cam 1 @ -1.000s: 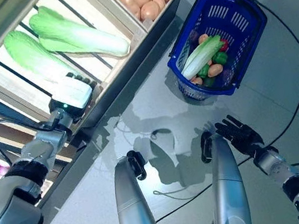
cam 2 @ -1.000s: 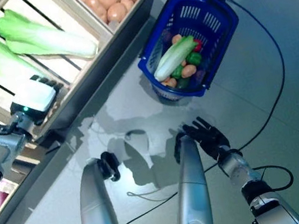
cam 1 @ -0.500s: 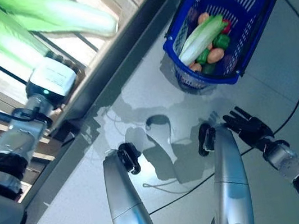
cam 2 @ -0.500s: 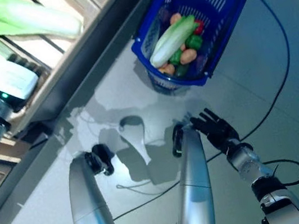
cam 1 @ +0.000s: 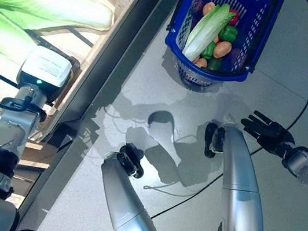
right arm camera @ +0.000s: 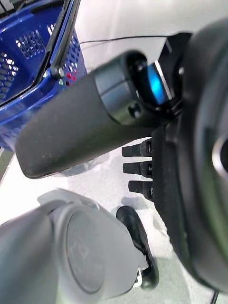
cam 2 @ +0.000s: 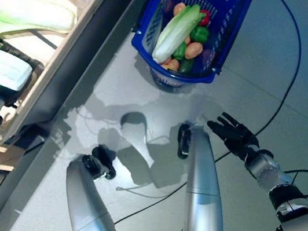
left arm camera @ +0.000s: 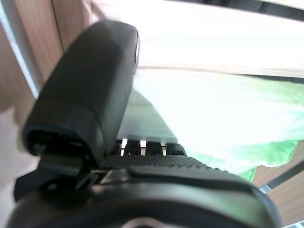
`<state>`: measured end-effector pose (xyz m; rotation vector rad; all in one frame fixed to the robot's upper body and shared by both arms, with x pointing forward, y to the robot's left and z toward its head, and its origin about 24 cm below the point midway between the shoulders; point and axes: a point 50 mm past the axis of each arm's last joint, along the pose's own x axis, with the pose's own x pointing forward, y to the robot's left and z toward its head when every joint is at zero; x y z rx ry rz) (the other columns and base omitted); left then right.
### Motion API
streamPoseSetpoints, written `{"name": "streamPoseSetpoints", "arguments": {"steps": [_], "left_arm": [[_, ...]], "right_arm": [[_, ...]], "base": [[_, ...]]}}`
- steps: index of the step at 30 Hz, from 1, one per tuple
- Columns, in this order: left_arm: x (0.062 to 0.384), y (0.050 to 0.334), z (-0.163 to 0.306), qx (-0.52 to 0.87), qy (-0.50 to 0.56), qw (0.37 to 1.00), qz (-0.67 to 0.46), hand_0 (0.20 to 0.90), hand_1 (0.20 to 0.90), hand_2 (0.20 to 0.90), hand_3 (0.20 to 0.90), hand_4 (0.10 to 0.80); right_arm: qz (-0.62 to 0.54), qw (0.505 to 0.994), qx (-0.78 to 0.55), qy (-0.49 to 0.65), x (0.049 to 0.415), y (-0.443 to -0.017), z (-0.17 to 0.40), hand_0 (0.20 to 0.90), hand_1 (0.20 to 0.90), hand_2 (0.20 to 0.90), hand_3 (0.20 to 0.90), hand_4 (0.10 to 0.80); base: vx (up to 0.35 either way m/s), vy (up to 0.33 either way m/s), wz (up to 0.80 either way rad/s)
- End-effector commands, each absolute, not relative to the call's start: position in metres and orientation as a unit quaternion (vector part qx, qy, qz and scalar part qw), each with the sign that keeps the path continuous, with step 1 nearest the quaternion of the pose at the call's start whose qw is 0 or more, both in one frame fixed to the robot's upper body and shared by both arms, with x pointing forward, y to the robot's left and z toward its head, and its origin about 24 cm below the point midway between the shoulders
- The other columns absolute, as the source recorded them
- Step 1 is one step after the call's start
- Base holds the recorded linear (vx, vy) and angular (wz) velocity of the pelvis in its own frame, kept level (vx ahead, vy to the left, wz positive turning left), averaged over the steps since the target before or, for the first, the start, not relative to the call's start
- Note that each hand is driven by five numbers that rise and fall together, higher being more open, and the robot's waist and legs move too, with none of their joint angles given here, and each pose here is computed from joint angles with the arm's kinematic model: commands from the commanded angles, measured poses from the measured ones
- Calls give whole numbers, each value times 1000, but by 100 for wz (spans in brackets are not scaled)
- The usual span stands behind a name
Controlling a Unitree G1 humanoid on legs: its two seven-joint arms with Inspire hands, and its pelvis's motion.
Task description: Put vegetables into the basket
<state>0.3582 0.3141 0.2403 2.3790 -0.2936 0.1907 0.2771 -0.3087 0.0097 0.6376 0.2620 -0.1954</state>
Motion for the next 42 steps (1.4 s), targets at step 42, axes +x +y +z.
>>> {"name": "streamPoseSetpoints", "arguments": {"steps": [42], "left_arm": [[327,261,209,402,-350,842,87,300,300,300,300,400]], "right_arm": [[211,968,41,-133,295,-196,79,900,900,900,900,800]], "base": [[45,-102,0]]}}
